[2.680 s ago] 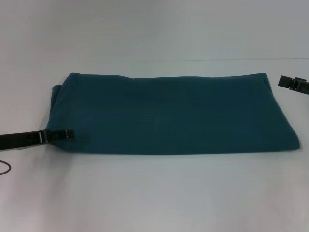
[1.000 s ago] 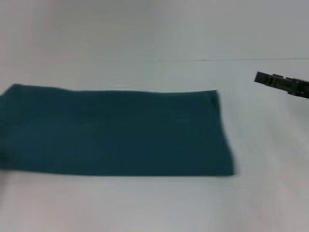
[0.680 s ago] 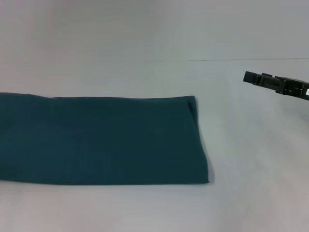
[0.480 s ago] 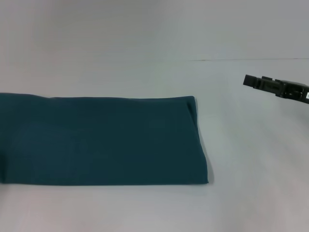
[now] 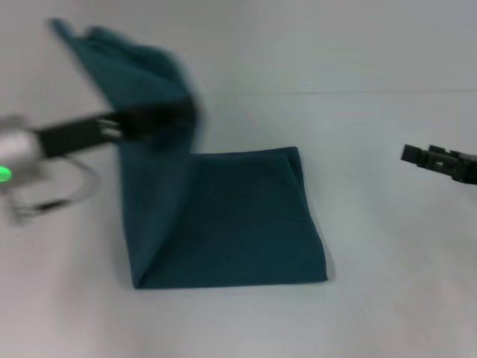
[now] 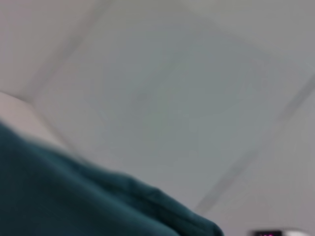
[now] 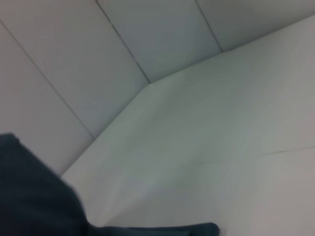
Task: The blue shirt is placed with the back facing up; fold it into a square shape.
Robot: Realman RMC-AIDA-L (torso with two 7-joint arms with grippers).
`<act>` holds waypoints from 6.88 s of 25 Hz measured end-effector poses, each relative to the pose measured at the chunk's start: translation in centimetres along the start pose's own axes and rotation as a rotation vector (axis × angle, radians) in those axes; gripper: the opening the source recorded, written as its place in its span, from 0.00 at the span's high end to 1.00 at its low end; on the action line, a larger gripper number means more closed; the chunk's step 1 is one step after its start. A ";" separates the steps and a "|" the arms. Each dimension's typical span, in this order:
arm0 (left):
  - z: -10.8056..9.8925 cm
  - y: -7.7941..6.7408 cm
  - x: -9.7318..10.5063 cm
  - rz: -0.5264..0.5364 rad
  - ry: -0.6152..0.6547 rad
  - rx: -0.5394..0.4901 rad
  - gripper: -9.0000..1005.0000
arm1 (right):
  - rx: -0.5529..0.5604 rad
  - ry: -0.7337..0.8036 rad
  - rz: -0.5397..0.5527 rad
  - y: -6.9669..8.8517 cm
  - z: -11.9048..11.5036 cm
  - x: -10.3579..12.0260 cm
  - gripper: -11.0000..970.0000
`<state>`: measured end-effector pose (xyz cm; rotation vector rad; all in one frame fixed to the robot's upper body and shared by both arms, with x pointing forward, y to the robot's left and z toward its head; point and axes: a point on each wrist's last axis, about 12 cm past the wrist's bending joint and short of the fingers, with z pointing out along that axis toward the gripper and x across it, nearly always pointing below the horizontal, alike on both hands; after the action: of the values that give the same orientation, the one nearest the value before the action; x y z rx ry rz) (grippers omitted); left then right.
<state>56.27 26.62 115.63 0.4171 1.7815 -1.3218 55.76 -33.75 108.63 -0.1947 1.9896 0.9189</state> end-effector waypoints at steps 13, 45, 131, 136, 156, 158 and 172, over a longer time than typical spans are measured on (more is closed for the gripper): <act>10.9 -0.2 14.5 -0.097 0.004 0.030 0.92 | 0.048 0.012 -0.021 -1.3 -2.1 0.3 0.06; -0.6 6.9 10.5 -0.076 -0.293 -0.468 0.19 | 0.003 0.104 0.162 -0.3 0.2 -2.2 0.06; 5.3 8.6 6.5 -0.058 -0.152 -0.594 0.95 | 0.018 0.136 0.089 -0.1 1.4 -2.3 0.05; 3.7 8.7 6.7 -0.098 -0.227 -0.596 0.95 | 0.014 0.146 0.086 0.0 1.5 -2.2 0.05; -5.1 3.3 7.8 0.073 -0.379 -0.279 0.21 | -0.224 0.126 -0.058 2.6 0.9 -1.8 0.05; -5.7 2.9 8.0 0.089 -0.372 -0.261 0.17 | -0.242 0.126 -0.073 2.8 0.9 -1.8 0.05; -6.3 1.5 8.9 0.153 -0.298 -0.172 0.13 | -0.231 0.117 -0.110 2.5 0.6 -2.0 0.05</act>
<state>49.43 30.90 108.21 0.2412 1.5650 -1.0548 56.17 -32.00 111.35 -0.4933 1.9545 1.0860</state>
